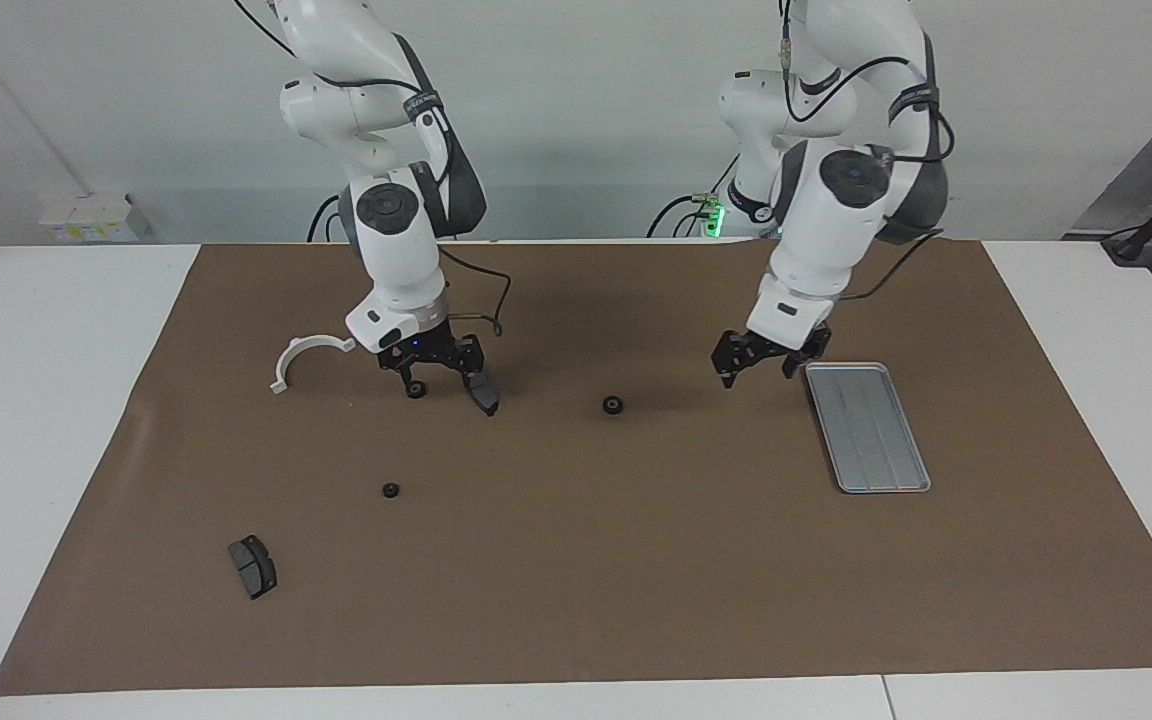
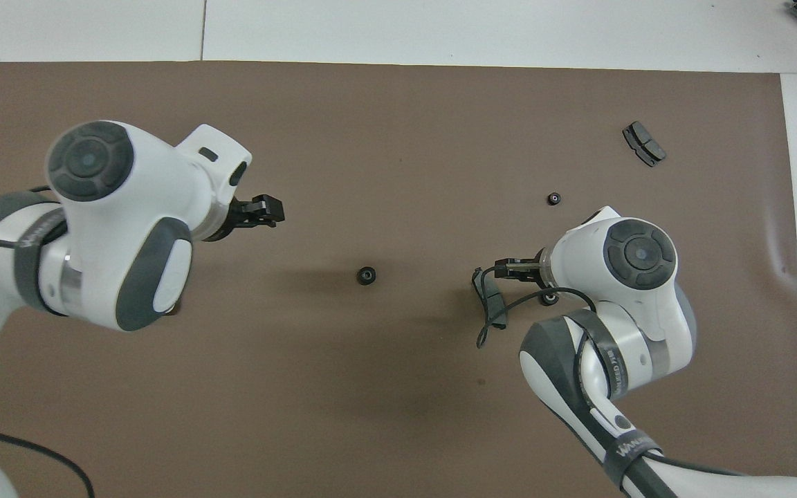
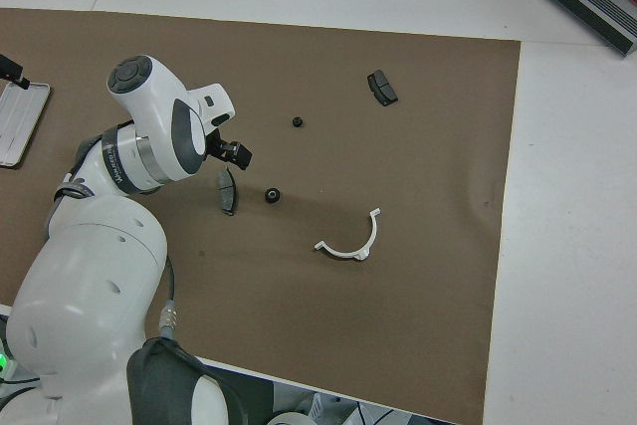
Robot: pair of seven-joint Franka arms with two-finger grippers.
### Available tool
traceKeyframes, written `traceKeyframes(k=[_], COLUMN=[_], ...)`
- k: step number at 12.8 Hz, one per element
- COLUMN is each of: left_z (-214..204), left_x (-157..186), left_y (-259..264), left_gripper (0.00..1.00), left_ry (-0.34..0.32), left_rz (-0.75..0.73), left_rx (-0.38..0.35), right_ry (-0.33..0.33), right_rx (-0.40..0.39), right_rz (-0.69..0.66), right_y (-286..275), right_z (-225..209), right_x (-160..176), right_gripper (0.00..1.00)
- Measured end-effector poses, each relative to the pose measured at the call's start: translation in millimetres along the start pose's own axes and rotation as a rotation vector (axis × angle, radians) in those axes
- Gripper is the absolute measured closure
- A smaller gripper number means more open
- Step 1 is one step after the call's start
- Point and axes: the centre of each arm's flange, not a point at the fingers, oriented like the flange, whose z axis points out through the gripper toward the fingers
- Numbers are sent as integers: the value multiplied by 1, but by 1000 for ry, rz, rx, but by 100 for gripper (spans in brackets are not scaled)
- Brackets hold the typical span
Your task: Pick bearing gear from pile to tray
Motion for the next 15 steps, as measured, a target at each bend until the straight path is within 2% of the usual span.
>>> traceKeyframes(k=[2,4,9,12,13,14,15], left_z=[48,82,104,132,136,137,137], left_x=[-23,-38,-54,-75,-77,-77,-77], left_y=[54,81,99,114,116,116,116], left_gripper=[0,0,0,0,0,0,0], left_ry=[5,0,-17,-53,-59,-60,-60], left_rz=[-32,-26,6,44,48,48,48], left_rx=[-23,-31,-24,1,5,6,7], right_ry=[-6,-3,1,8,4,1,1], right_rx=[-2,-1,1,4,2,1,1], right_rz=[-6,-7,-6,-2,-3,-4,-4], right_y=[8,12,31,40,40,40,40], right_z=[11,17,38,52,54,55,55], right_x=[-5,-8,-18,-26,-29,-29,-30], right_gripper=[0,0,0,0,3,12,26])
